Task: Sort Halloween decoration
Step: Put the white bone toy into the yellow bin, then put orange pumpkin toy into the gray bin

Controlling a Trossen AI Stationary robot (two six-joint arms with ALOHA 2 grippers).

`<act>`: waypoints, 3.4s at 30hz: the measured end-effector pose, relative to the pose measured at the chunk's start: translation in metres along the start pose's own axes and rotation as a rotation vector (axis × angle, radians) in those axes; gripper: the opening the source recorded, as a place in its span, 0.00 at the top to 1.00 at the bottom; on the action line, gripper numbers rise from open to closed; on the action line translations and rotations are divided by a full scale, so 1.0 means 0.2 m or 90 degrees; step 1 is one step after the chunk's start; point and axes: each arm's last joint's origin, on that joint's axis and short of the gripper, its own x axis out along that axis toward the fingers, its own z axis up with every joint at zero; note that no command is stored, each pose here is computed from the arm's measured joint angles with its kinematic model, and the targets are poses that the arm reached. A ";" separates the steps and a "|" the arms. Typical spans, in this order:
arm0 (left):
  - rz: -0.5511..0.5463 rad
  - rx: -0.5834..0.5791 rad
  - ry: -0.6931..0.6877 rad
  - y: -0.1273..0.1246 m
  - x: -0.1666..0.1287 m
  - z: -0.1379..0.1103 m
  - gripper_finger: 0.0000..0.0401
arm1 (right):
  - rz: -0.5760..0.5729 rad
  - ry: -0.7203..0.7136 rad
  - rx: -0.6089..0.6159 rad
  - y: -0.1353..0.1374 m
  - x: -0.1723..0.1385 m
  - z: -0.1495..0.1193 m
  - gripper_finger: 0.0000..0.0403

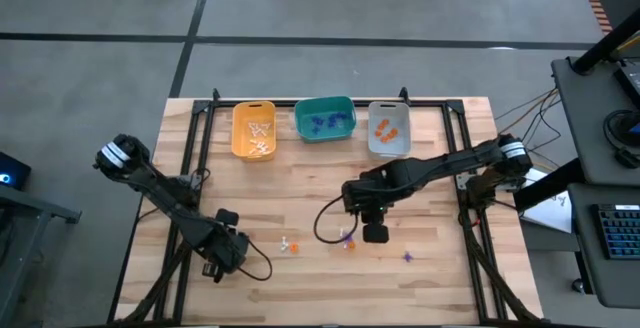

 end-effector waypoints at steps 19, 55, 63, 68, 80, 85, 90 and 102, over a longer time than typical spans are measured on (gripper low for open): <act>0.006 -0.031 -0.018 -0.01 -0.01 -0.02 0.99 | -0.002 0.010 -0.003 -0.01 0.05 -0.02 0.84; 0.345 -0.449 -0.413 1.08 -0.86 -0.03 1.00 | 0.017 -0.031 -0.072 0.09 0.06 -0.01 0.84; 0.284 -0.566 -0.287 1.47 -0.70 -0.12 1.00 | 0.001 -0.037 -0.072 0.09 0.06 -0.01 0.84; 0.266 -0.588 -0.204 1.59 -0.58 -0.13 1.00 | -0.001 -0.038 -0.072 0.09 0.06 -0.01 0.84; 0.222 -0.579 -0.106 1.68 -0.39 -0.07 1.00 | -0.001 -0.038 -0.072 0.09 0.06 -0.01 0.84; 0.219 -0.579 -0.096 1.68 -0.37 -0.07 1.00 | -0.001 -0.038 -0.072 0.09 0.06 -0.01 0.84; 0.232 -0.582 -0.089 1.69 -0.37 -0.07 0.94 | 0.000 -0.041 -0.072 0.09 0.06 0.00 0.84; 0.256 -0.586 -0.089 1.68 -0.39 -0.07 0.81 | 0.004 -0.052 -0.059 0.10 0.06 0.00 0.84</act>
